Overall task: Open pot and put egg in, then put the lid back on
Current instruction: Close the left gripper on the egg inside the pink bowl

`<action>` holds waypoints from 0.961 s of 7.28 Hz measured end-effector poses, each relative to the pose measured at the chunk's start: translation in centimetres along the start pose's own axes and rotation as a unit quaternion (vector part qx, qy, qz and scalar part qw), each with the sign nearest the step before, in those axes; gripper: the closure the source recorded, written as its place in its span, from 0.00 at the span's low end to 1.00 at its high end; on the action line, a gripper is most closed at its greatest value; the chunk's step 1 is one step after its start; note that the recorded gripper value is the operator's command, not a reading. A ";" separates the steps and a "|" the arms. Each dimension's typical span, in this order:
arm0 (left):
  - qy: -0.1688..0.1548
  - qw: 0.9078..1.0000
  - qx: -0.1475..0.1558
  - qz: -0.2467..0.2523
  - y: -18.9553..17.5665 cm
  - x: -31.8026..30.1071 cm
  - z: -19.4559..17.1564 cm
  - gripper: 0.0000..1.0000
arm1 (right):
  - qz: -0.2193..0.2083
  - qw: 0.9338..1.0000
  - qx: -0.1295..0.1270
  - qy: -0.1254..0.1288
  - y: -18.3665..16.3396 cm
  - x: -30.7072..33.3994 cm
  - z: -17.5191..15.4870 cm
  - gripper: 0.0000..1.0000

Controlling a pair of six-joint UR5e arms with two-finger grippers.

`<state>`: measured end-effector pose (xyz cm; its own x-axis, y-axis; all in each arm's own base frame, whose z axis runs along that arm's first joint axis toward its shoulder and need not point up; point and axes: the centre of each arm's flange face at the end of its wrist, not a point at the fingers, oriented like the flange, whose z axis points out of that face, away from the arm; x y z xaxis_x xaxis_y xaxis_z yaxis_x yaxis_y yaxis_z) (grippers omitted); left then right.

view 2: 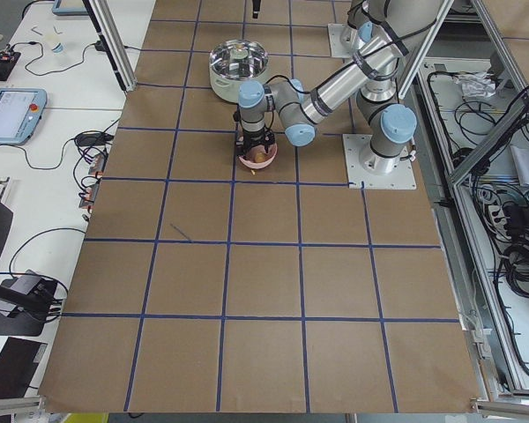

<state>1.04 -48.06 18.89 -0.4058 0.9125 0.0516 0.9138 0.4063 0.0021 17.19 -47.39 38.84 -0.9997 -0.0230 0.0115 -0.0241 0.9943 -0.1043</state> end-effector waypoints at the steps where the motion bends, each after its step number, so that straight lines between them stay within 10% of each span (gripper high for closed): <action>1: 0.001 1.000 0.000 0.000 0.0 0.0 0.1 0.12 | 0.000 1.000 -0.001 0.002 -0.1 0.1 0.1 0.00; 4: 0.007 1.000 -0.001 0.001 0.0 0.0 0.6 0.19 | 0.001 1.000 -0.003 0.004 -0.1 0.2 0.2 0.00; 7: 0.006 1.000 -0.003 0.001 0.1 -0.1 0.6 0.52 | -0.004 1.000 -0.002 0.013 0.2 0.4 0.0 0.00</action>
<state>1.13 -48.12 18.28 -0.4036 0.9127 0.0641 0.9147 0.4040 0.0071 16.83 -47.16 38.86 -0.9989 -0.0276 0.0371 -0.0312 0.9945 -0.1002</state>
